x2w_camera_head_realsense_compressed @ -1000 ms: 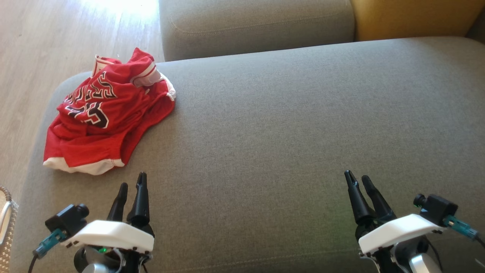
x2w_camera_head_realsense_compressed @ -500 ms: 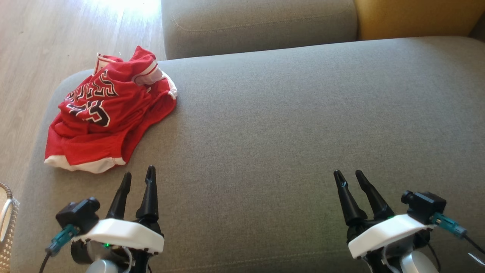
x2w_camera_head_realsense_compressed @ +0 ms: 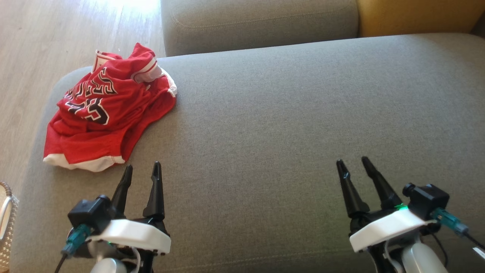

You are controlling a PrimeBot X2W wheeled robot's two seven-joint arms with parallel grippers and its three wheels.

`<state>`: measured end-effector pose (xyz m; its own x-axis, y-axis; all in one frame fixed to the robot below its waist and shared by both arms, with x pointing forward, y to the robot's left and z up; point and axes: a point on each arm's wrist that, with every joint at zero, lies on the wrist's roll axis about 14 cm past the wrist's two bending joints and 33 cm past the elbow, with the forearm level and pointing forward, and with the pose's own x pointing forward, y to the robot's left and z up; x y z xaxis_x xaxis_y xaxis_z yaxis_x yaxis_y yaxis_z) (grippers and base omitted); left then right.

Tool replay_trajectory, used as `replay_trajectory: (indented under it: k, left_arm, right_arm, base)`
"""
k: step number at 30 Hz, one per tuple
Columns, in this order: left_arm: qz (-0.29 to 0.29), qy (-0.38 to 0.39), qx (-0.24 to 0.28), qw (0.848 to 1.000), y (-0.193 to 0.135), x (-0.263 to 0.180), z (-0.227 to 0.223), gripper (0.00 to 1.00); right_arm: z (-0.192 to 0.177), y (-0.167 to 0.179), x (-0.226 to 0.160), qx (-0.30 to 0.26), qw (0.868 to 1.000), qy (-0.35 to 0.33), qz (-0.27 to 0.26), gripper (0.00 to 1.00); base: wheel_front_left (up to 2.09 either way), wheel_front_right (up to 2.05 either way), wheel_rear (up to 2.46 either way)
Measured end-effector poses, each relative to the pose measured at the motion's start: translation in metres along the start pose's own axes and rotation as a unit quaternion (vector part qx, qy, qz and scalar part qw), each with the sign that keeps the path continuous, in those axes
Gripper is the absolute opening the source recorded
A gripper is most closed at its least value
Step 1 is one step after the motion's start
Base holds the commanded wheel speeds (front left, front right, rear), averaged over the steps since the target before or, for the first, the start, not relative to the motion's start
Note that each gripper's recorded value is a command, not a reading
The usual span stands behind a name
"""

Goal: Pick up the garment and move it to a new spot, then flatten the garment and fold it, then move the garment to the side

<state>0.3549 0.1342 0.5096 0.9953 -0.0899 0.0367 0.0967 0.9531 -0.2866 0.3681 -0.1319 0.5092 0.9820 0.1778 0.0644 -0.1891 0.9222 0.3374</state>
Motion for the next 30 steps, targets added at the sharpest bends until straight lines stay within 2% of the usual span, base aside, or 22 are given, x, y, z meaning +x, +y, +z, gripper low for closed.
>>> replay_trajectory:
  k: [9, 20, 30]
  left_arm:
    - [0.007, -0.003, 0.045, 0.999, 0.007, -0.006, -0.002, 1.0]
    - [-0.004, -0.03, 0.108, 0.994, 0.002, -0.007, 0.008, 1.0]
    - [-0.004, -0.054, 0.131, 0.99, -0.001, -0.005, 0.02, 1.0]
  right_arm:
    - [0.012, -0.012, 0.001, -0.043, 0.999, -0.019, -0.014, 1.0]
    - [0.017, -0.02, 0.0, -0.115, 0.993, -0.027, -0.02, 1.0]
    - [0.019, -0.022, -0.001, -0.164, 0.986, -0.03, -0.018, 1.0]
  base:
    - [0.0, 0.0, 0.0]
    - [0.0, 0.0, 0.0]
    - [0.0, 0.0, 0.0]
